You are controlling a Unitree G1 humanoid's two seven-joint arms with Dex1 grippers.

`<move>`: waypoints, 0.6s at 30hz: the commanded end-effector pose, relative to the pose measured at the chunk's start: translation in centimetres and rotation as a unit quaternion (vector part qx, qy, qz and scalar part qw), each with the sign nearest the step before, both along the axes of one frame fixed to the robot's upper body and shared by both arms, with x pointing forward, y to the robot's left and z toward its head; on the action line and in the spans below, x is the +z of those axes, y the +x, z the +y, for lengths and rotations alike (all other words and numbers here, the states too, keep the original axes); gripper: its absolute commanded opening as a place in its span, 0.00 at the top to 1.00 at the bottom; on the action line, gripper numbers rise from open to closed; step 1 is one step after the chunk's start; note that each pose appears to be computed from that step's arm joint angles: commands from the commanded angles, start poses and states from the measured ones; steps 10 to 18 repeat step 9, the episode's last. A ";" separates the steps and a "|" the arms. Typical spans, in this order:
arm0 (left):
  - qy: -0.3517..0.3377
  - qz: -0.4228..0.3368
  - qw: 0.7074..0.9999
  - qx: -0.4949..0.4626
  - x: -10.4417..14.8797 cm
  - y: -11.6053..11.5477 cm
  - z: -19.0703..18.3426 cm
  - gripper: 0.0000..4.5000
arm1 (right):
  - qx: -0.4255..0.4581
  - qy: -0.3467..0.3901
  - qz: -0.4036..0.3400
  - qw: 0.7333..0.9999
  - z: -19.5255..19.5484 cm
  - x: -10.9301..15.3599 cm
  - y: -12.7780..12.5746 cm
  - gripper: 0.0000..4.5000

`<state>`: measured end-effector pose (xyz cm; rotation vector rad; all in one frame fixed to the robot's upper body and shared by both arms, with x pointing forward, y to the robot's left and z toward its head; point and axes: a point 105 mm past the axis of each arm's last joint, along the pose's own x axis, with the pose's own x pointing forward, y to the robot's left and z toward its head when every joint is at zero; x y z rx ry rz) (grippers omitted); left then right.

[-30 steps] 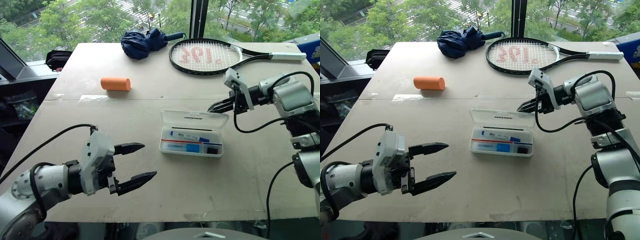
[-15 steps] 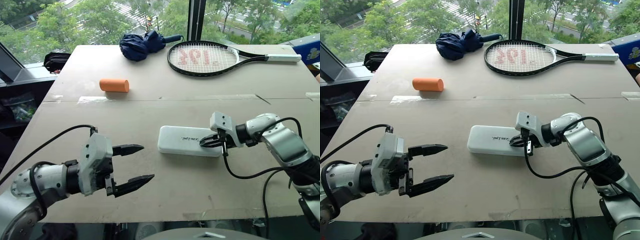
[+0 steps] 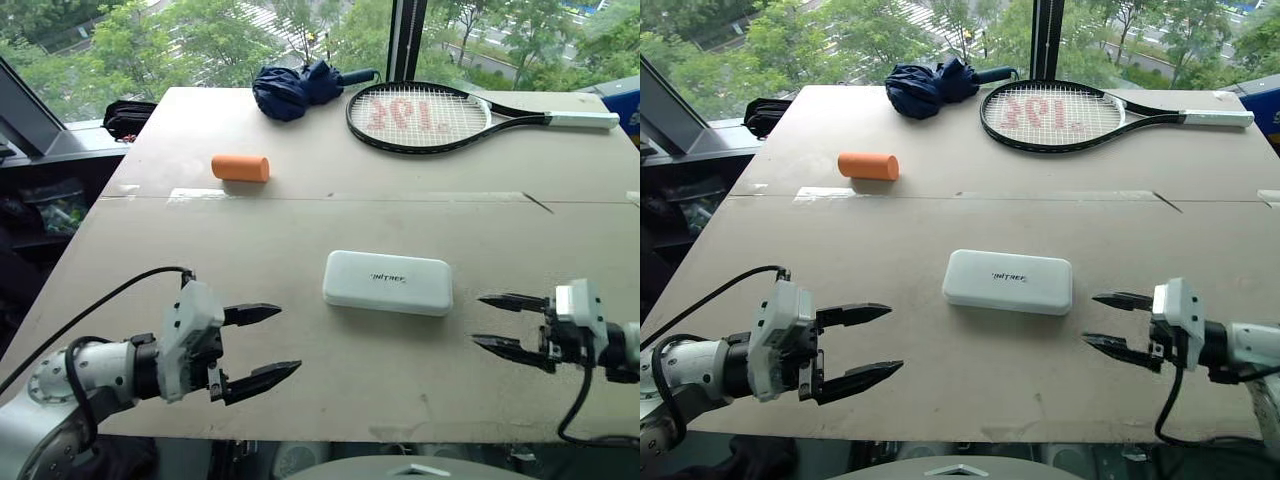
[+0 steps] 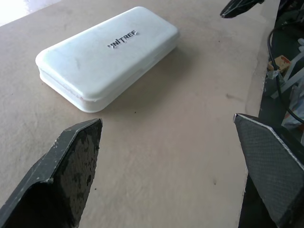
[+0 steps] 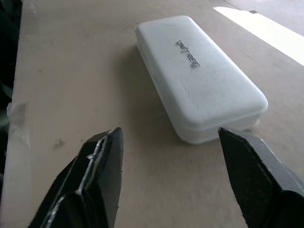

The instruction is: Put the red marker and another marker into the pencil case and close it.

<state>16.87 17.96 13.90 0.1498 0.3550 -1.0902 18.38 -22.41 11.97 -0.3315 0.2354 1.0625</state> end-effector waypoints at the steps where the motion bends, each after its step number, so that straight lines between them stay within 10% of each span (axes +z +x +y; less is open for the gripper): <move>1: 0.012 -0.007 1.000 0.008 -0.4 -0.4 1.5 0.00 | -0.047 -0.032 -0.025 0.998 -3.0 1.6 -2.2 0.01; 18: 0.017 0.009 1.000 0.000 -1.8 -0.9 2.8 0.00 | -0.111 -0.035 -0.021 0.993 -4.8 2.0 -3.8 0.01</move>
